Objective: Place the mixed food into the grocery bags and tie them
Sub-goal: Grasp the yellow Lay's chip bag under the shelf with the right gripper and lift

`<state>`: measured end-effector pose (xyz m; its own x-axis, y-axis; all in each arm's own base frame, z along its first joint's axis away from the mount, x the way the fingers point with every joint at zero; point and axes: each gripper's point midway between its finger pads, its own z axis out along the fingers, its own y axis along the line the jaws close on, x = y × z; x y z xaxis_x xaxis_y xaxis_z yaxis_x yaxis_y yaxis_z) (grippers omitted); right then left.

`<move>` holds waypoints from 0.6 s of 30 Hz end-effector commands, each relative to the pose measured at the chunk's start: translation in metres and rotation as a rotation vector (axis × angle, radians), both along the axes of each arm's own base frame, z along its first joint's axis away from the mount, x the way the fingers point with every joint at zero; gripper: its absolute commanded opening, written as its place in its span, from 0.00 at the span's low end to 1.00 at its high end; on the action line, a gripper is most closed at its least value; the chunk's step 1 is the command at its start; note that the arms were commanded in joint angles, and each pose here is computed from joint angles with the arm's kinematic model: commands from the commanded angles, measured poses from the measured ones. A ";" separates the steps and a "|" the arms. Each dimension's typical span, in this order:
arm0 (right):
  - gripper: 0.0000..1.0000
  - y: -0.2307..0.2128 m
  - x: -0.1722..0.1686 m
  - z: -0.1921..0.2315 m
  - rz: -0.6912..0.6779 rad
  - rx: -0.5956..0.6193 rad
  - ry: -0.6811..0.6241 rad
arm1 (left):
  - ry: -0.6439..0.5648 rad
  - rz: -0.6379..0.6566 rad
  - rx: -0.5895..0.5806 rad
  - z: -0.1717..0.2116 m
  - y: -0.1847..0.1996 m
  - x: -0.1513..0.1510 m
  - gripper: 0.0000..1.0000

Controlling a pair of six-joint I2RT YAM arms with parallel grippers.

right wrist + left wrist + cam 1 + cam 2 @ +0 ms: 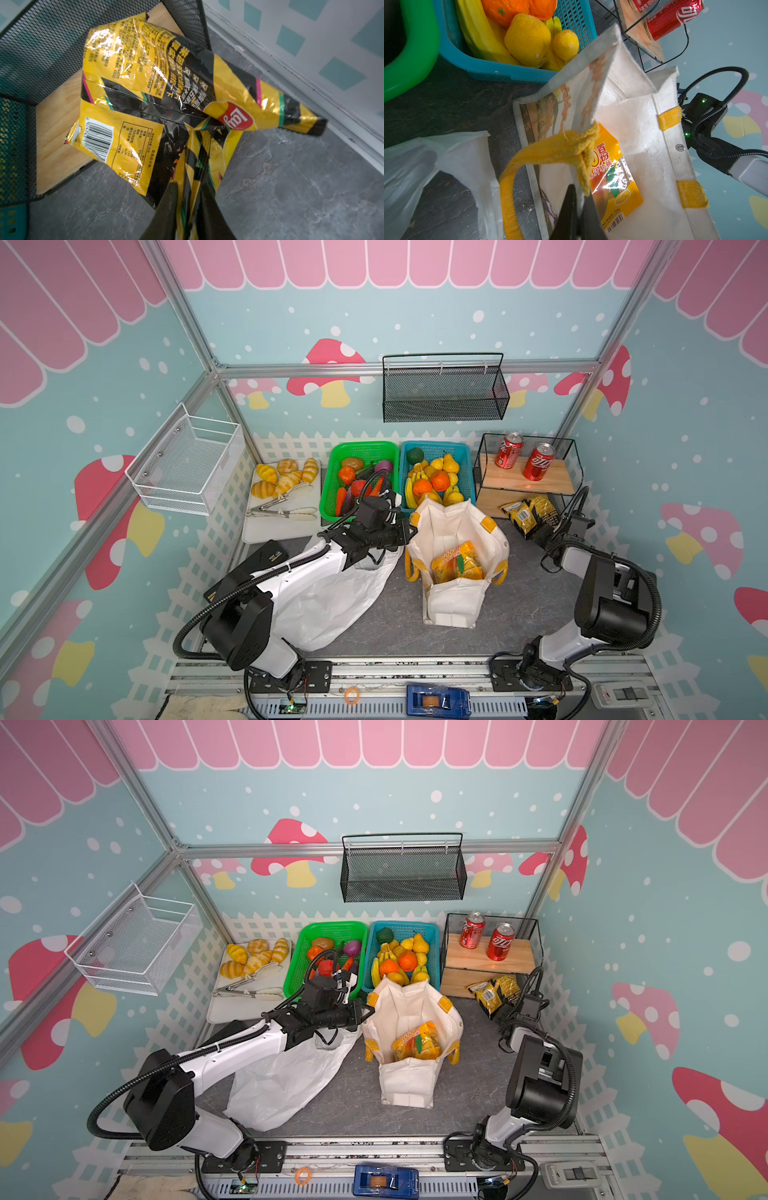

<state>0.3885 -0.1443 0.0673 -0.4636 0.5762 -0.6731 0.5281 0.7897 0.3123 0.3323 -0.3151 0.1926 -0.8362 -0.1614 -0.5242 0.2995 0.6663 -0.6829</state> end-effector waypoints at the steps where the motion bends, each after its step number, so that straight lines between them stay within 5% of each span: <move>1: 0.10 -0.002 0.003 0.018 0.003 -0.027 -0.053 | -0.018 0.017 -0.028 0.005 -0.002 0.011 0.00; 4: 0.00 0.000 -0.008 0.040 -0.010 -0.046 -0.099 | -0.016 0.016 -0.026 0.005 -0.002 0.010 0.00; 10: 0.00 0.014 -0.047 0.117 -0.017 -0.115 -0.230 | -0.010 0.011 -0.030 0.005 -0.006 0.006 0.00; 18: 0.00 0.072 -0.097 0.245 0.186 -0.169 -0.448 | 0.021 -0.007 -0.037 -0.001 -0.015 0.006 0.00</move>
